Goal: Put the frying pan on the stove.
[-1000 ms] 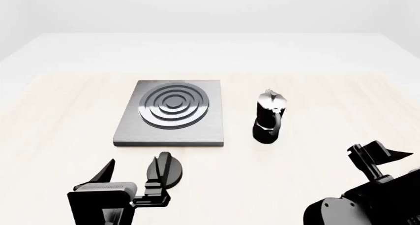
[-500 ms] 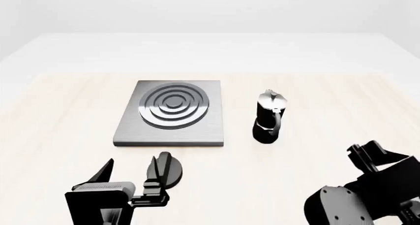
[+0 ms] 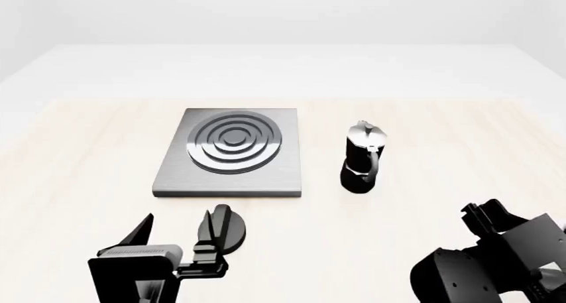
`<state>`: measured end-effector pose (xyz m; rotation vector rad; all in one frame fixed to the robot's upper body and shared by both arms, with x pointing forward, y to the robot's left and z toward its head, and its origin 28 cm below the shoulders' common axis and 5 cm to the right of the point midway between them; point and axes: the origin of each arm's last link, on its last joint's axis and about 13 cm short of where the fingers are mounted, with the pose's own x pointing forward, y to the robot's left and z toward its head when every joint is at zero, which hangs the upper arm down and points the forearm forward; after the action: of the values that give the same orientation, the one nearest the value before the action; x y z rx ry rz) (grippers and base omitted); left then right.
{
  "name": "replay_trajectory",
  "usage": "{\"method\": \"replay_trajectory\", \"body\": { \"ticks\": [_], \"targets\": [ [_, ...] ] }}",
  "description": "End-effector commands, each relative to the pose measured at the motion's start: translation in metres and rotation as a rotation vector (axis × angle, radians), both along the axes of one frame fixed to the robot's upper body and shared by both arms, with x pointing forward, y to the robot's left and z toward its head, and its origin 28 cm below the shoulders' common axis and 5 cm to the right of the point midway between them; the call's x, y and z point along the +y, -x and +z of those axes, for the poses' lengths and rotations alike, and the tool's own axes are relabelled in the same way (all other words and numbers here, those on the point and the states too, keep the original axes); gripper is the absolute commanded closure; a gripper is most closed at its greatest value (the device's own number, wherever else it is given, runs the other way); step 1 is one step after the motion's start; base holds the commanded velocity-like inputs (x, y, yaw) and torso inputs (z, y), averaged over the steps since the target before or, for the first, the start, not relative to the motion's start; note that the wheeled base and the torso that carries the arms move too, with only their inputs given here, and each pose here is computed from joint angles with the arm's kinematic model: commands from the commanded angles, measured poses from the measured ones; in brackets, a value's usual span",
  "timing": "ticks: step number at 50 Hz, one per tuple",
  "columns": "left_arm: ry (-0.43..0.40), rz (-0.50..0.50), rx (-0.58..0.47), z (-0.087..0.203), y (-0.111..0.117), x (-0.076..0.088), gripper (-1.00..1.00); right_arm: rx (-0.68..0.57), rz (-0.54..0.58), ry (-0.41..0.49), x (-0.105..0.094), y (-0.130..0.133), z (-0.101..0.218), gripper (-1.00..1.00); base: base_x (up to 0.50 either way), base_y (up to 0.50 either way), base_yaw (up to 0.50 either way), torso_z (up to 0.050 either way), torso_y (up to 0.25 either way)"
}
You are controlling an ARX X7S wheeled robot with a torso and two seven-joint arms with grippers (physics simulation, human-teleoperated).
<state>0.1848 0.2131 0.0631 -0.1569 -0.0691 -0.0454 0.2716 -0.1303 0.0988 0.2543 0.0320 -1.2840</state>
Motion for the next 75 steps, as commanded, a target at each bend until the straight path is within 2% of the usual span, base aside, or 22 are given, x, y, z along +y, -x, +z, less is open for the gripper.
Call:
{"method": "replay_trajectory", "body": {
  "ticks": [1,8,26,38,43,75],
  "targets": [
    [0.001,0.000,-0.001,0.001,0.000,0.000,-1.00,0.002,-0.010,-0.062,-0.003,-0.003,-0.007,-1.00,0.00,0.00,0.00,0.000,0.000],
    [0.000,0.000,-0.001,0.000,-0.001,0.000,-1.00,0.018,-0.077,-0.073,-0.004,-0.008,-0.013,-1.00,0.00,0.00,0.00,0.000,0.000],
    [0.003,-0.001,-0.004,0.002,0.001,0.000,-1.00,0.046,-0.082,-0.094,0.002,-0.020,-0.010,-1.00,0.00,0.00,0.00,0.000,0.000],
    [0.003,0.003,-0.007,0.002,0.001,0.001,-1.00,0.074,-0.124,-0.128,-0.005,-0.027,-0.018,-1.00,0.00,0.00,0.00,0.000,0.000],
    [0.004,0.004,-0.008,0.002,0.001,0.001,-1.00,0.079,-0.125,-0.126,-0.008,-0.029,-0.017,-1.00,0.00,0.00,0.00,0.000,0.000],
    [0.007,0.007,-0.006,0.003,0.000,0.003,-1.00,0.119,-0.111,-0.246,-0.018,-0.038,-0.038,-1.00,0.00,0.00,0.00,0.000,0.000]
  ]
}}
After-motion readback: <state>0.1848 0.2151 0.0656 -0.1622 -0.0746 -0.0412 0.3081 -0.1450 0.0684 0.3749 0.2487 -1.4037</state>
